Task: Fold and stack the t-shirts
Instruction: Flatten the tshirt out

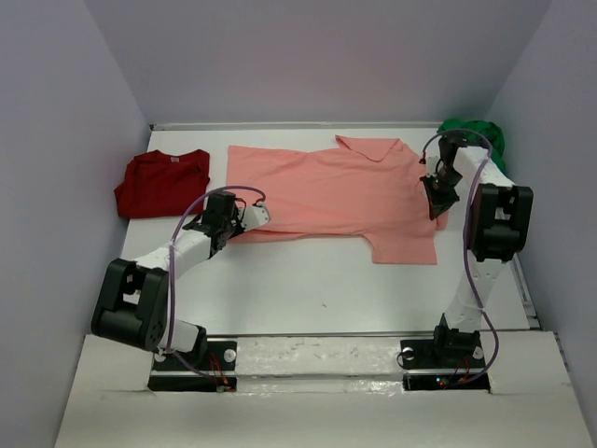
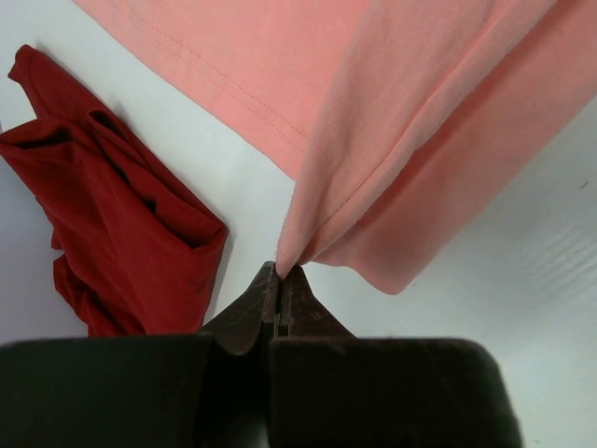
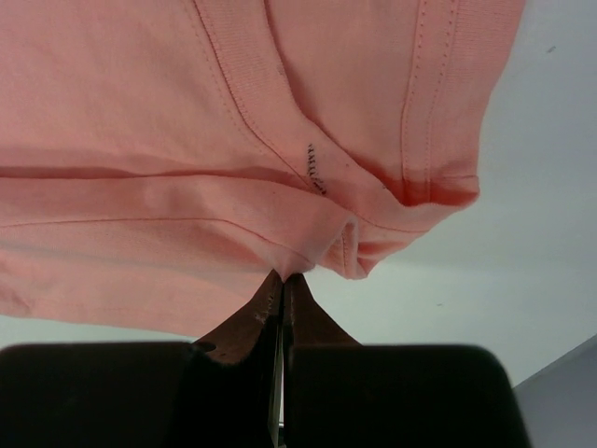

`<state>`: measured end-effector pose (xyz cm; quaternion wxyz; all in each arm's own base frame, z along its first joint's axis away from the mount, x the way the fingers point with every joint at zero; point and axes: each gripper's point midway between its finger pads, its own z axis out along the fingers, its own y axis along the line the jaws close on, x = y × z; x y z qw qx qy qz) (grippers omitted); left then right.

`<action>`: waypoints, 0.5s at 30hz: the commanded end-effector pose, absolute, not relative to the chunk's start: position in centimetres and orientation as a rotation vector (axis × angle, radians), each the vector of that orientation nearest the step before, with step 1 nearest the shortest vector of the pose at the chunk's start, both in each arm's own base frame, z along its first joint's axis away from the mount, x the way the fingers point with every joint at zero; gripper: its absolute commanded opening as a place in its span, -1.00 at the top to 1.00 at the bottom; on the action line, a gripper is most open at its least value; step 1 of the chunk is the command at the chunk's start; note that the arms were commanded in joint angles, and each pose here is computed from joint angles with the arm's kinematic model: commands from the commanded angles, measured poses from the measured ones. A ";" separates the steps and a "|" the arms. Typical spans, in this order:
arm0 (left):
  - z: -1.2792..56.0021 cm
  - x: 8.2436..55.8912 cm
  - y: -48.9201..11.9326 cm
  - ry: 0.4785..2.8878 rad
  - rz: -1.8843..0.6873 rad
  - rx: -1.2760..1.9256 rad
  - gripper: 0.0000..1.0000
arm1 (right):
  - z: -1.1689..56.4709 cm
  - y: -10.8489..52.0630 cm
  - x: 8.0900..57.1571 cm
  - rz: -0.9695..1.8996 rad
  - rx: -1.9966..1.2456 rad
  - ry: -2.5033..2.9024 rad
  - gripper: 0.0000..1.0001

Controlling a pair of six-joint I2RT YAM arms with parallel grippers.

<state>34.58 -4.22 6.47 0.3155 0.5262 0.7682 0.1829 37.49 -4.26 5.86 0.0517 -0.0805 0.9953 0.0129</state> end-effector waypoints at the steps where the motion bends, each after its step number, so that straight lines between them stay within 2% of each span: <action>1: 8.2 36.6 -4.6 1.984 0.512 1.333 1.00 | 6.2 -4.8 38.4 0.017 -0.241 3.011 1.00; 15: 7.7 37.8 -4.7 1.989 0.536 1.310 1.00 | 5.4 -4.9 39.1 0.018 -0.239 3.024 1.00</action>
